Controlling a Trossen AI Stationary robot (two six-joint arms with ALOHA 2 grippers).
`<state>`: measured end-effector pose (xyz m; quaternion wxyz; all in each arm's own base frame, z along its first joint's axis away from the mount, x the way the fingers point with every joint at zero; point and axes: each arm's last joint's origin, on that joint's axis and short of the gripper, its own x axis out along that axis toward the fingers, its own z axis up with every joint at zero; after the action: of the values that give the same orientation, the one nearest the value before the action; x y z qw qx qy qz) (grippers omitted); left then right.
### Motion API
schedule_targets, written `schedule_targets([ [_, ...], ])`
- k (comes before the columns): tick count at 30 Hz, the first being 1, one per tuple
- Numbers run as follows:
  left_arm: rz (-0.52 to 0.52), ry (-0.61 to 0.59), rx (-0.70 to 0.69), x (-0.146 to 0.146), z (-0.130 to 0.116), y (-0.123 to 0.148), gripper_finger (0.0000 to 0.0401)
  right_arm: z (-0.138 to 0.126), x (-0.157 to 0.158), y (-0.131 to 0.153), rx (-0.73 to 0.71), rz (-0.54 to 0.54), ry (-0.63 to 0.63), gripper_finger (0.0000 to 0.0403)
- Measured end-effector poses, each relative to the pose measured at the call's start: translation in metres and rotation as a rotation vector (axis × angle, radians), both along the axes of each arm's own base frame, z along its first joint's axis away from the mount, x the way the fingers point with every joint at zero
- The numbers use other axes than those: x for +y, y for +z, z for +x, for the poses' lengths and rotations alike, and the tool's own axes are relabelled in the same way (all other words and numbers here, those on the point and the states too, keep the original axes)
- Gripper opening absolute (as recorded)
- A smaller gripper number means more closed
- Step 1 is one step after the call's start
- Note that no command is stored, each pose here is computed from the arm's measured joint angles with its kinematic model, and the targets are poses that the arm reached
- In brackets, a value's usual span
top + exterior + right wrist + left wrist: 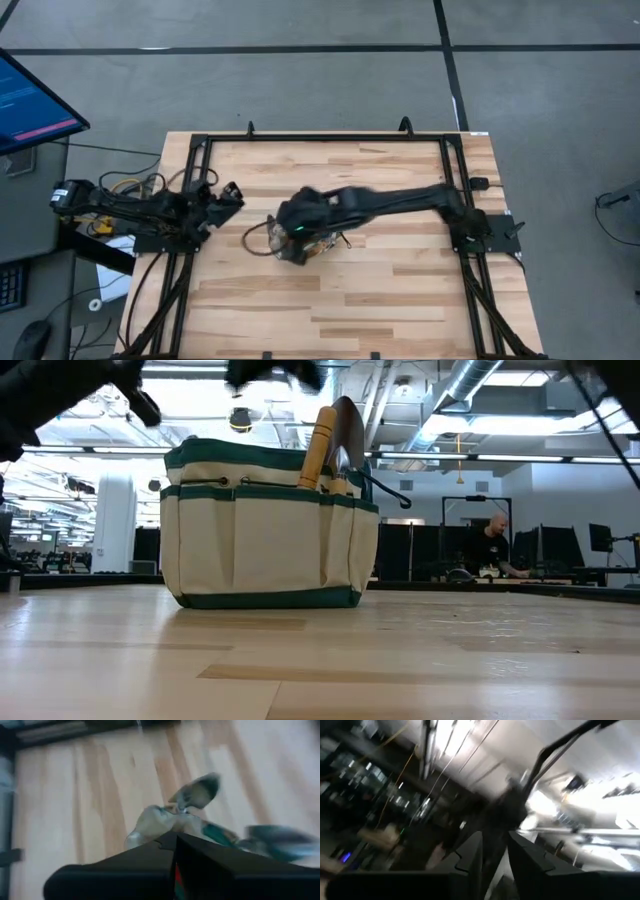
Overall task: Pick & Place Garden tools in Gardening bag
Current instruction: Return to Home Position
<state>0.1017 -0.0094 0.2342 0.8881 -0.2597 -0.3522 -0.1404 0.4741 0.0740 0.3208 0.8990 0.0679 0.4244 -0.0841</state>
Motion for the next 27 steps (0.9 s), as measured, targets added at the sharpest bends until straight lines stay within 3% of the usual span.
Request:
schedule_targets([
  [3, 0.004, -0.004, 0.095, -0.001, 0.006, -0.007, 0.007, -0.034, 0.001, 0.049, -0.06, -0.044, 0.02, 0.0001],
  [7, 0.02, -0.062, 0.107, -0.002, 0.007, -0.008, 0.0013, -0.082, -0.01, 0.103, -0.106, -0.169, 0.076, 0.0],
  [11, 0.036, -0.069, 0.091, -0.002, 0.005, -0.007, 0.0003, -0.122, -0.034, 0.144, -0.182, -0.245, 0.086, 0.0],
  [15, 0.035, -0.028, 0.089, 0.002, 0.005, -0.006, 0.0002, -0.164, -0.059, 0.168, -0.241, -0.238, 0.08, 0.0],
  [20, 0.046, -0.009, 0.2, 0.007, 0.011, -0.015, 0.0002, -0.211, -0.073, 0.161, -0.331, -0.209, 0.072, 0.0],
  [27, 0.045, -0.035, 0.277, 0.012, 0.015, -0.021, 0.0002, -0.262, -0.087, 0.08, -0.619, -0.112, -0.021, 0.0],
])
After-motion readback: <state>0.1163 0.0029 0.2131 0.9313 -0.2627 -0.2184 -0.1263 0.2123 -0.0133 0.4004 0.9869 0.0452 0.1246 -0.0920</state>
